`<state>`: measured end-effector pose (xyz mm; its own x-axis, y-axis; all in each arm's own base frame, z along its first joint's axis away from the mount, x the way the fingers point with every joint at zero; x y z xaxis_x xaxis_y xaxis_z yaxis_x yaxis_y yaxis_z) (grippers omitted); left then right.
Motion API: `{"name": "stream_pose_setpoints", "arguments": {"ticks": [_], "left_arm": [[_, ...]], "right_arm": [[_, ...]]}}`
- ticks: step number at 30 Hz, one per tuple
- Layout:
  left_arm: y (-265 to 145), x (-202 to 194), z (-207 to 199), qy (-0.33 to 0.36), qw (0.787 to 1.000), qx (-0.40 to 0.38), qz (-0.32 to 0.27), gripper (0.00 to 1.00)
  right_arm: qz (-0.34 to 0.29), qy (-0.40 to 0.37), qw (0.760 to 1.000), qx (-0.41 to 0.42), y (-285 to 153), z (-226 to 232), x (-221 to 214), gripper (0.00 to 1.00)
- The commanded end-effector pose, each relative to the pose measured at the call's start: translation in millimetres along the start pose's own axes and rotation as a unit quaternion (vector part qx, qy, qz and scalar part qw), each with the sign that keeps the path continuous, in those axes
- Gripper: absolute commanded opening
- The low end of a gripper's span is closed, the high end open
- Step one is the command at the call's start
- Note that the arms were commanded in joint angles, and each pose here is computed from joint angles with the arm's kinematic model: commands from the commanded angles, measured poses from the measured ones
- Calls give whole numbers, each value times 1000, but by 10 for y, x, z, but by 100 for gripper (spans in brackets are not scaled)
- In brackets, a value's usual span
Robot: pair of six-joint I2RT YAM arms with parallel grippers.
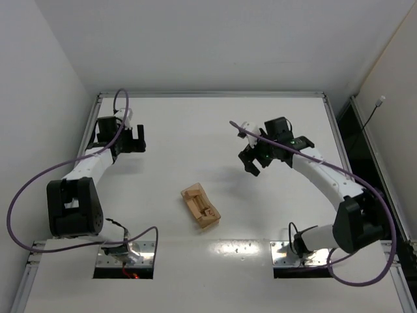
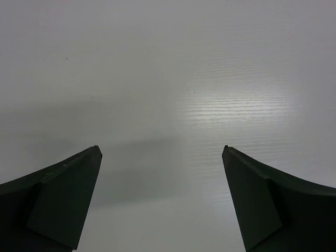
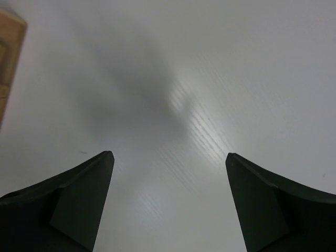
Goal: Build the wood block tower
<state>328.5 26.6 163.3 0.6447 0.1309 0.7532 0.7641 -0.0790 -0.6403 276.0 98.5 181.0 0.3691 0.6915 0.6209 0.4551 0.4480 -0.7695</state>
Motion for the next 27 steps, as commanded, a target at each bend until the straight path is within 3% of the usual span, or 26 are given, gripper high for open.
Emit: {"name": "stream_pose_setpoints", "arguments": {"ticks": [1, 6, 14, 27], "left_arm": [[-143, 167, 1, 22, 998, 5, -52, 100], [-116, 216, 57, 5, 999, 42, -35, 100], [-165, 206, 50, 12, 998, 39, -46, 100], [-83, 245, 101, 6, 997, 64, -41, 100]], "right_arm": [[-42, -20, 998, 38, -133, 253, 228, 84], [-39, -67, 993, 90, -91, 686, 234, 74], [-25, -146, 979, 138, 47, 1029, 347, 69], [-16, -112, 976, 184, 479, 1422, 775, 59]]}}
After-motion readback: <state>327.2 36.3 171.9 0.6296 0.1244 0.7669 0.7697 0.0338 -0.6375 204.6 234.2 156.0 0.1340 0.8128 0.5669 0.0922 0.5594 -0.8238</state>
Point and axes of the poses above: each gripper's point midway between its finger pads, its own y axis out along the fingers, its own z axis along the line the jaws close on, x = y × z, the point moved 9 cm from there along -y, back along the fingers, and after that the axes turned 6 degrees about -y, right-handed, at the moved point
